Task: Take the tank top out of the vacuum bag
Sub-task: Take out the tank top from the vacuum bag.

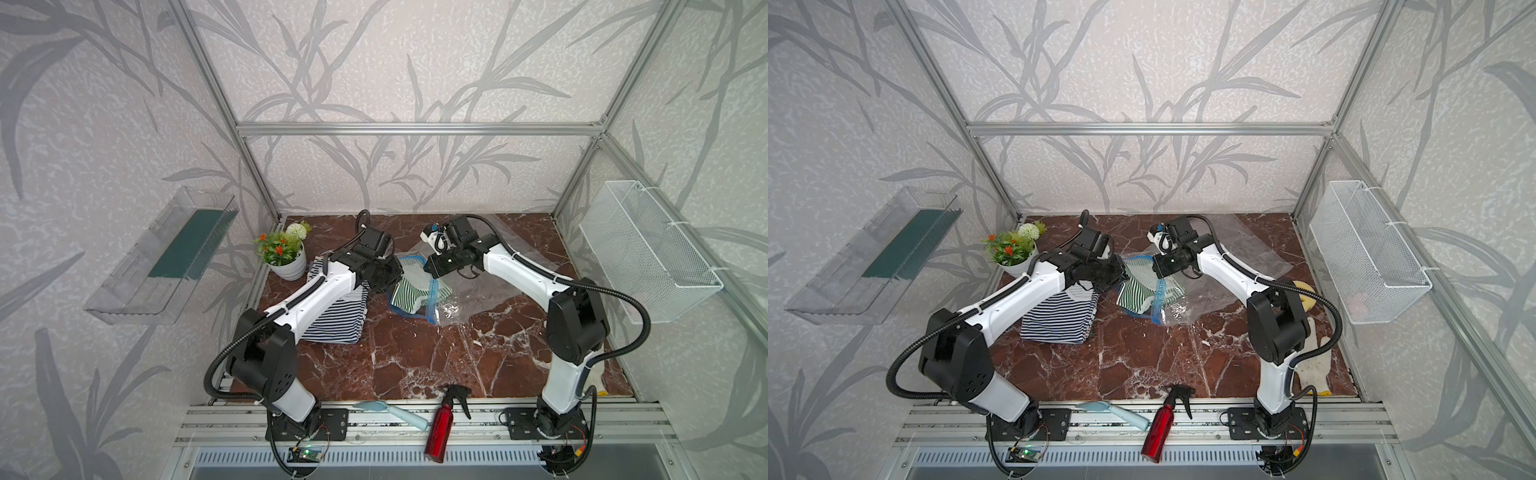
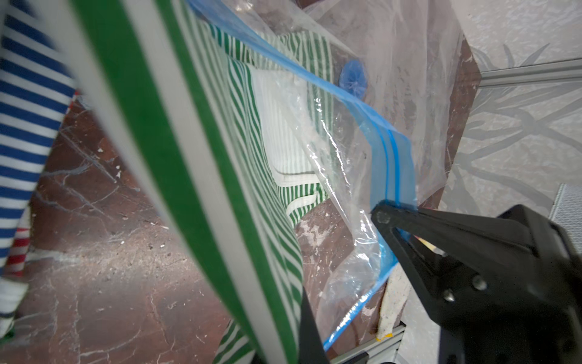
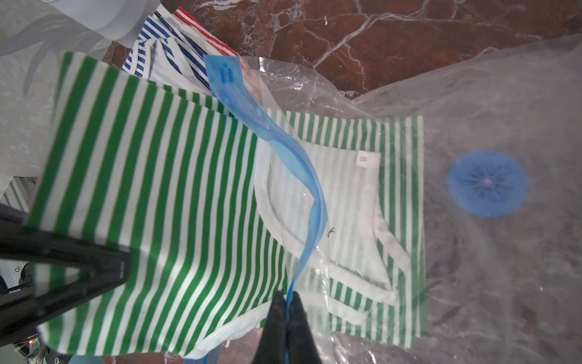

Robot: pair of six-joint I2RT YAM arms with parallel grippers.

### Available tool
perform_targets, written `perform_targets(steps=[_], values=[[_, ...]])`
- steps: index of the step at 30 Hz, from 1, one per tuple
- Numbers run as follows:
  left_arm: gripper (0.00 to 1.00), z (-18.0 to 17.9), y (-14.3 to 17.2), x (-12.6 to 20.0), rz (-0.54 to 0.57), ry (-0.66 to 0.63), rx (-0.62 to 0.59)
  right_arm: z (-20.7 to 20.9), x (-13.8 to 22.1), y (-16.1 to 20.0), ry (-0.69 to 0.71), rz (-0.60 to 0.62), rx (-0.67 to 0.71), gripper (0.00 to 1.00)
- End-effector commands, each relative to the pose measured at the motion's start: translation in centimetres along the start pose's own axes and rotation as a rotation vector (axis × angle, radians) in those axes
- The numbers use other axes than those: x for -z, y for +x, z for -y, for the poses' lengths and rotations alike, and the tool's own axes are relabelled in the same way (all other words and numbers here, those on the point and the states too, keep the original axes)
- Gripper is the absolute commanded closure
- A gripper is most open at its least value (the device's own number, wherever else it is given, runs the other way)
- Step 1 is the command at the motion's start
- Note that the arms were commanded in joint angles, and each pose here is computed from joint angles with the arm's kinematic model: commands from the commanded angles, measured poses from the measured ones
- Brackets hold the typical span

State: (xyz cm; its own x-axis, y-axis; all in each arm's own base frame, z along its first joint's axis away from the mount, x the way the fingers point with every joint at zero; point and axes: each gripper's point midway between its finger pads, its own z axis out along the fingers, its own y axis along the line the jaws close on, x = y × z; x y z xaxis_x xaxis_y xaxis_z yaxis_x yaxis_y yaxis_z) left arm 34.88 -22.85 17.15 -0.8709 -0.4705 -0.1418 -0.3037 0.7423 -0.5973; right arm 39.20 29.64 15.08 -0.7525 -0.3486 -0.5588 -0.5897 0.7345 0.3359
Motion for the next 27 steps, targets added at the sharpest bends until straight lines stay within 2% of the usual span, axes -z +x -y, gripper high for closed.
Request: perform_targets(steps=[1, 14, 22, 27], values=[[1.00, 1.0, -0.5, 3.1, 0.043, 0.003, 0.065, 0.0, 0.4, -0.5, 0.002, -0.002, 0.005, 1.00], [1.00, 2.9, -2.3, 8.2, 0.116, 0.036, 0.205, 0.0, 0.2, -0.4, -0.001, -0.008, 0.000, 1.00], [1.00, 3.5, -3.8, 12.3, 0.240, 0.076, 0.293, 0.0, 0.4, -0.5, -0.001, -0.005, 0.001, 1.00], [1.00, 3.4, -5.2, 15.2, 0.354, 0.087, 0.312, -0.1, 0.4, -0.5, -0.006, -0.004, 0.001, 1.00]])
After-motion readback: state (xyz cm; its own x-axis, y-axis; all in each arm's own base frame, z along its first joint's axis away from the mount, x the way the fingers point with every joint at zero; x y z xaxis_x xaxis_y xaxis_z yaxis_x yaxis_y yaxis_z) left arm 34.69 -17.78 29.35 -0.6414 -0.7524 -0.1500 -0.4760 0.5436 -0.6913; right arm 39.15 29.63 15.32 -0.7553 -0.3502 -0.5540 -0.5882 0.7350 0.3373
